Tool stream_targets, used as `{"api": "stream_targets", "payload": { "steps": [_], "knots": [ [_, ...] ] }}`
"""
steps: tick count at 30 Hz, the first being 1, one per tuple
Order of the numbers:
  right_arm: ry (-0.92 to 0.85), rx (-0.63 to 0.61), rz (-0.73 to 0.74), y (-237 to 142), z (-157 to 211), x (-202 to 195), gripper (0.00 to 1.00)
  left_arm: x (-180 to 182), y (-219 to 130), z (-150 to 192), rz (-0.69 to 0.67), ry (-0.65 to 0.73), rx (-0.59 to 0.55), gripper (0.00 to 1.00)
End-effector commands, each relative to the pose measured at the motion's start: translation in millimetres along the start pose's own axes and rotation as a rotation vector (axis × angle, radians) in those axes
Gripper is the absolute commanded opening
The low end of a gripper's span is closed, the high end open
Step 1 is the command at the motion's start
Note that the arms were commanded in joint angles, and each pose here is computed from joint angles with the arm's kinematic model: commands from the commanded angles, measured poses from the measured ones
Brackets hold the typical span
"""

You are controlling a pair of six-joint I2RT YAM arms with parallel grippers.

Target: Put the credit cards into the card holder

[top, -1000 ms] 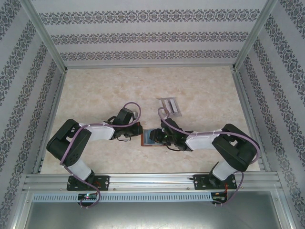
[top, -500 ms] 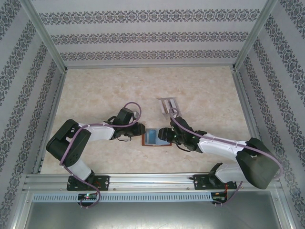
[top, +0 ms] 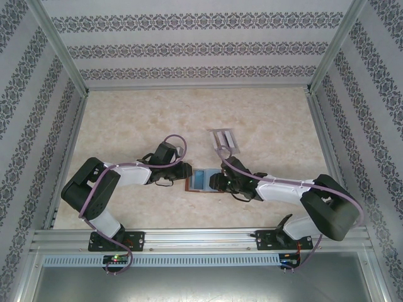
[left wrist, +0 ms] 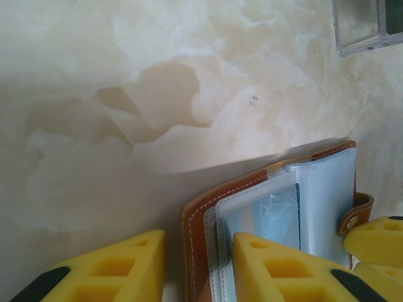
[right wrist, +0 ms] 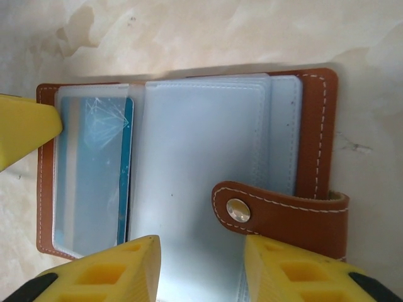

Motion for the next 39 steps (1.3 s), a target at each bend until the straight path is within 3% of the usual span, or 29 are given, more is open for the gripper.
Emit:
{"api": "stream_targets", "payload": {
  "steps": [1,5,19,39],
  "knots": [
    [-0.016,0.031,0.001,3.5,2.0,5.1,0.41,5.4,-1.9,5.6,-0.024,-0.005,0.027,0.33],
    [-0.001,0.048,-0.016,10.9,4.3,7.2,0.45,3.8,0.2,6.8,0.001,-0.014,0.035,0.33],
    [0.01,0.031,-0.115,13.2,-0.6,27.4,0.46,1.9,0.5,8.4,0.031,-0.029,0.033,0.11],
    [0.008,0.061,-0.316,17.3,-3.7,63.5,0.42,6.7,5.2,9.9,0.002,-0.046,0.053,0.1]
  ]
}}
Point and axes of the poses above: each hand's point on the last joint's axis, 136 mm out from that joint toward the fingers, its own y axis out along the fingers, its own x axis along the line the jaws close on, z = x × y, the point moved 7 cm from there along -y, back along the fingers, and after that the axes turned 8 degrees about y, right-handed, at the moved point
